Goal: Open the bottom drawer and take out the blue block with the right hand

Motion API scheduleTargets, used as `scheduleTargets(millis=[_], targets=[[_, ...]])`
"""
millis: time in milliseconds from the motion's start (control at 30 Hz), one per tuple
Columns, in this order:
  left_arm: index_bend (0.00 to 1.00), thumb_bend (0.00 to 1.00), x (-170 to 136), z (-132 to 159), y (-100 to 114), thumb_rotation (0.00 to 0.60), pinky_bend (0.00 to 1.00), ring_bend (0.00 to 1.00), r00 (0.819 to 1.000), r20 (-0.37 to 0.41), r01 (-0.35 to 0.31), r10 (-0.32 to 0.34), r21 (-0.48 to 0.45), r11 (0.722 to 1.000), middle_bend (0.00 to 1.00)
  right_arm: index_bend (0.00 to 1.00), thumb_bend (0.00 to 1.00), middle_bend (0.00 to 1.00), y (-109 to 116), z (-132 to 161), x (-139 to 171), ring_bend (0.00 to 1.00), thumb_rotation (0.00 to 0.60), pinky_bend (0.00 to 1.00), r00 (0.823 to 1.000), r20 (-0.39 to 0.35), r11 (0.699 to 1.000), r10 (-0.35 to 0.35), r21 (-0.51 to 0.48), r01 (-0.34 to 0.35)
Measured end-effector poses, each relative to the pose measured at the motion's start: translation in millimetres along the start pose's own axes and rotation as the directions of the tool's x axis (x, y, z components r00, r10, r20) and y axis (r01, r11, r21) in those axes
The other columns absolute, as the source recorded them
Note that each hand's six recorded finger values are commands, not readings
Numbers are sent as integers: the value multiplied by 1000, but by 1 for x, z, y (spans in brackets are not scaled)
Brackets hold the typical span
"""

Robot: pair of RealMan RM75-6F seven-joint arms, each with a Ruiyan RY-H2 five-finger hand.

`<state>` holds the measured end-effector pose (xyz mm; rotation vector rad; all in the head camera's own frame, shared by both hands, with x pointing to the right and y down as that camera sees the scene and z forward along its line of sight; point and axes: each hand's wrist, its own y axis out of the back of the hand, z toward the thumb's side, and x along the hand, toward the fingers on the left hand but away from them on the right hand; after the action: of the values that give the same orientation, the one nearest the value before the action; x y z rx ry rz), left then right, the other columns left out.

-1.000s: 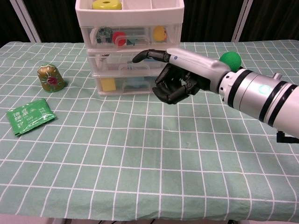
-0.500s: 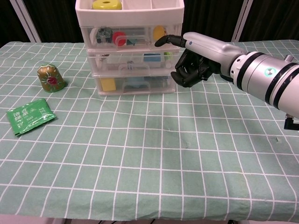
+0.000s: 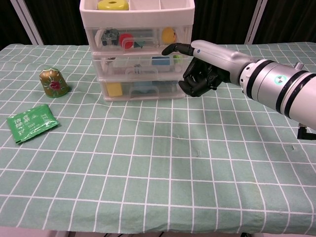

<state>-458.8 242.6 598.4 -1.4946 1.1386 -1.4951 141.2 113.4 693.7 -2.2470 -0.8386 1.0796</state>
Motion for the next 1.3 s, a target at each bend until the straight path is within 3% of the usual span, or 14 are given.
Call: scheduleTargets(millis=[567,933,1300], targets=[[356,0,-1,-1,-1,600,179,146,1000,-3,5,-5,0,1000,212,109,473,789,-2,-4,-20,781,600,785,998,44,999,38,-8,-38],[356,0,-1,0,-2,600,178,147,1000,-3,7,-7,2,1000,212,250,473,804,4,-14,-32,794,600,802,993,101,998,58,-41,-54],[356,0,0,-1,-3,600,178,146,1000,-8,12,-12,2,1000,212,376,477,811,11,-15,-37,798,600,804,993,103,995,48,-91,-39]])
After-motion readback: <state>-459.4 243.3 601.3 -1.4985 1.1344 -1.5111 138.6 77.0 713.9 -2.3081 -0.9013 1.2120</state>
